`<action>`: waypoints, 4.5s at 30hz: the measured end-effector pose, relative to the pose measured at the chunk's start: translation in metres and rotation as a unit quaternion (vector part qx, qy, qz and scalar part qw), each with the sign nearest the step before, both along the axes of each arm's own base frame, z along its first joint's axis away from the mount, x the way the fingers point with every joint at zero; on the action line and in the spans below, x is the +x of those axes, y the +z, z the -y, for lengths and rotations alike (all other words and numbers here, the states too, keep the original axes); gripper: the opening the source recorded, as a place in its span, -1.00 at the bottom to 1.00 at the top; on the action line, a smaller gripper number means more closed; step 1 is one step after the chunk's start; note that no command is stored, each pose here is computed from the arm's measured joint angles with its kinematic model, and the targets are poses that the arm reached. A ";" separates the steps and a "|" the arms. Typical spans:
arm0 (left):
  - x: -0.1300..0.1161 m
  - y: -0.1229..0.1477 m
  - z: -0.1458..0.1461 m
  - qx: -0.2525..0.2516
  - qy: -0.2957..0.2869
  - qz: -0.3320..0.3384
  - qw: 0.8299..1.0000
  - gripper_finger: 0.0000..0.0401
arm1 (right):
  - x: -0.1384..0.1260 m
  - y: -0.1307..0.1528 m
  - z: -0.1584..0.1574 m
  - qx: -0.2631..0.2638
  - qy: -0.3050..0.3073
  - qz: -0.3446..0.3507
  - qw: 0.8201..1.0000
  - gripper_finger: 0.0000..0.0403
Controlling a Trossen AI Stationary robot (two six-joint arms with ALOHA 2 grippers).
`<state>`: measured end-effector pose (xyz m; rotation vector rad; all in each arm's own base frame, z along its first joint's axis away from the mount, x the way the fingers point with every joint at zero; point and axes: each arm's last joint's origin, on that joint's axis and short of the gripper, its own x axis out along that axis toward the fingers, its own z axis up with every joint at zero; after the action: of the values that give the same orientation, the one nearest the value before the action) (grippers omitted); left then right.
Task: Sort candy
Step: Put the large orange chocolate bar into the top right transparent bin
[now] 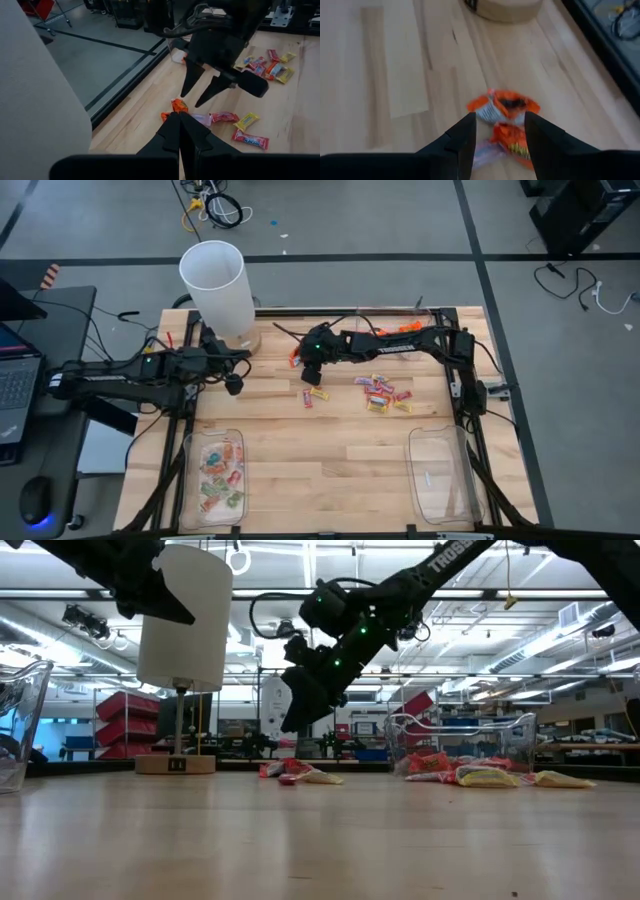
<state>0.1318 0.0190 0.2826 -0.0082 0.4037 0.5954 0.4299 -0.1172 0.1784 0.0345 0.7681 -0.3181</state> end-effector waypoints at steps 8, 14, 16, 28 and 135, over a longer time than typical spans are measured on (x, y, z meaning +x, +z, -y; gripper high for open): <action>0.002 -0.001 0.000 0.000 0.000 -0.006 1.000 -1.00 | 0.000 -0.013 0.011 0.054 -0.062 0.009 0.997 -0.09; 0.005 -0.004 0.000 -0.001 0.000 -0.017 1.000 -1.00 | 0.001 -0.011 0.012 0.038 -0.053 0.012 0.998 -0.04; 0.006 -0.004 0.000 -0.001 0.000 -0.019 1.000 -1.00 | 0.000 -0.011 0.012 0.049 -0.054 0.014 0.997 -0.05; 0.009 -0.006 0.000 -0.001 0.000 -0.024 1.000 -1.00 | -0.003 -0.023 0.021 0.152 -0.143 0.027 0.978 -0.06; 0.209 -0.113 -0.104 -0.180 0.079 -0.167 0.966 -0.37 | -0.181 0.125 -0.106 0.077 0.000 0.139 0.987 -0.41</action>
<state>0.3412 0.1234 0.1696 -0.2945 0.8428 0.6765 0.2486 -0.0112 0.3033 0.2208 0.5133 -0.2467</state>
